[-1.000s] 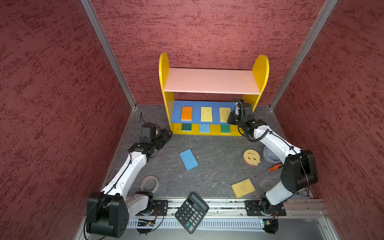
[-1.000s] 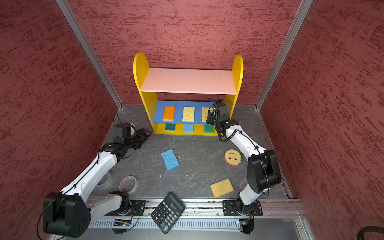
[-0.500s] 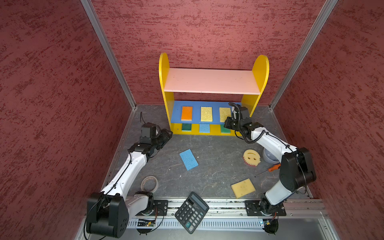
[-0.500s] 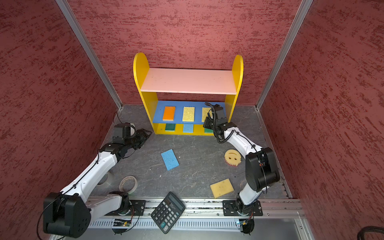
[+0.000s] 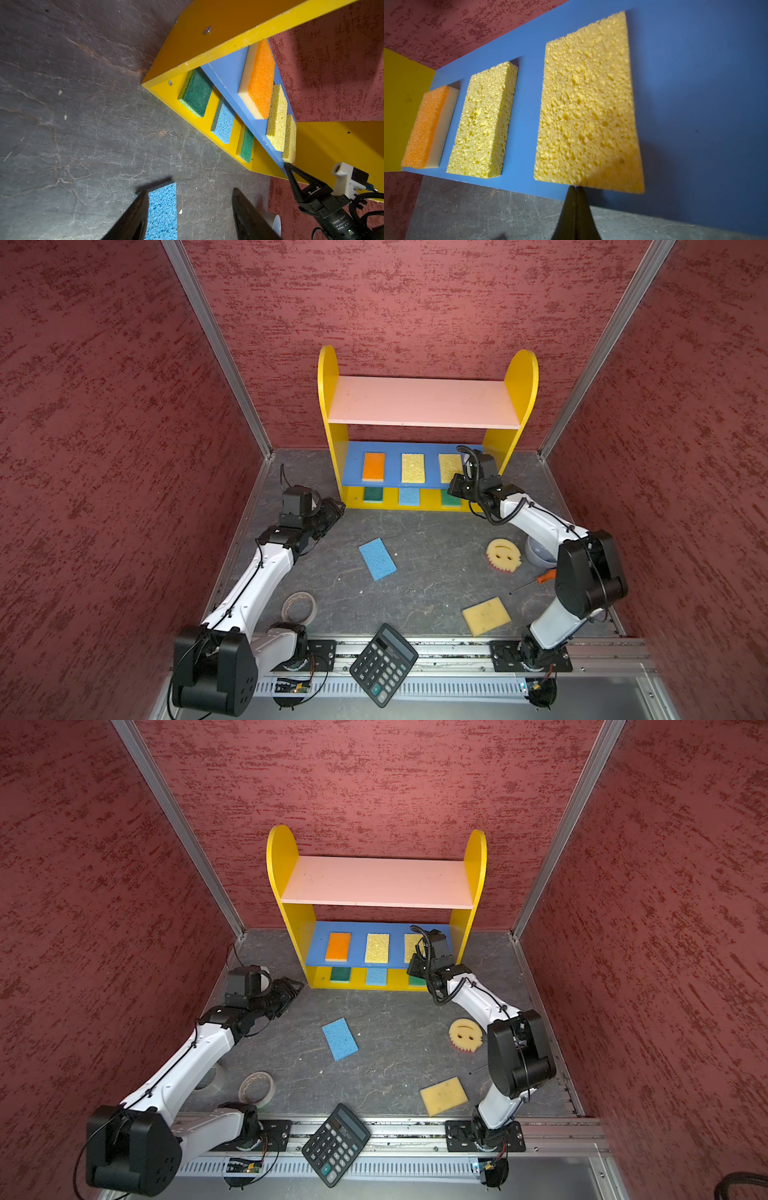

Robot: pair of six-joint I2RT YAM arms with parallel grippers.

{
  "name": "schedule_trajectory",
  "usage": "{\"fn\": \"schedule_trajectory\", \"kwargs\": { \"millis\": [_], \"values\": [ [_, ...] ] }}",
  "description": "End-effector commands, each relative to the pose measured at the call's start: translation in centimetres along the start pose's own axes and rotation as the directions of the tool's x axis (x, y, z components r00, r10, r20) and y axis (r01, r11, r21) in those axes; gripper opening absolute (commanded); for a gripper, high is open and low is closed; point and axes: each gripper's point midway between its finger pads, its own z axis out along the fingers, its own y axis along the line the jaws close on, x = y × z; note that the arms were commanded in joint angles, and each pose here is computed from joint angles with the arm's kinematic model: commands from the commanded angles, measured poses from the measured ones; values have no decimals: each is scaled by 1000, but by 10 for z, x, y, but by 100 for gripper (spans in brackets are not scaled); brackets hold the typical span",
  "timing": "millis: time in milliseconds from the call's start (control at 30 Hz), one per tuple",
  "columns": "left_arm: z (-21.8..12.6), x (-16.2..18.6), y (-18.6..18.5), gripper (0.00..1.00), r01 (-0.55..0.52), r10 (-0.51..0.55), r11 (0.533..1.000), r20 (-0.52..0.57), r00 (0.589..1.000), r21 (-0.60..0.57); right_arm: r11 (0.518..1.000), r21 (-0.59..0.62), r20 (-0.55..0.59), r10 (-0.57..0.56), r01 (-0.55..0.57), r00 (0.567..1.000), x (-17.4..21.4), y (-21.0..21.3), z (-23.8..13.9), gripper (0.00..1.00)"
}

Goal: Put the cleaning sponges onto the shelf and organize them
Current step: 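Move the right gripper to the blue sponge on the table and grasp it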

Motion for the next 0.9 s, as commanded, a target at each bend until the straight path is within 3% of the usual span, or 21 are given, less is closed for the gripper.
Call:
{"fn": "schedule_trajectory", "kwargs": {
  "millis": [0, 300, 467, 600, 667, 767, 867],
  "values": [
    [0, 0, 3, 63, 5, -5, 1000, -1, 1000, -7, 1000, 17, 35, 9, -10, 999, -11, -3, -1, 0],
    [0, 0, 5, 64, 6, -6, 1000, 2, 1000, -11, 997, -79, -12, 11, -11, 1000, 7, 13, -16, 0],
    [-1, 2, 8, 63, 1, -1, 1000, -1, 1000, -24, 986, -73, -67, -152, 147, 986, 56, 35, -26, 2],
    [-3, 1, 12, 64, -1, 2, 999, 3, 1000, -35, 950, -65, -137, -312, 306, 940, 116, 56, -25, 15],
    [-5, 0, 10, 63, -3, 4, 999, 9, 1000, -33, 928, -119, -203, -370, 352, 906, 157, 74, -23, 30],
    [-8, -2, 10, 63, -8, 8, 1000, 18, 1000, -30, 907, -234, -314, -410, 349, 856, 217, 100, -23, 40],
    [-8, 0, 10, 63, -4, 4, 1000, 16, 1000, -30, 893, -303, -381, -435, 334, 816, 262, 119, -24, 44]
  ]
}}
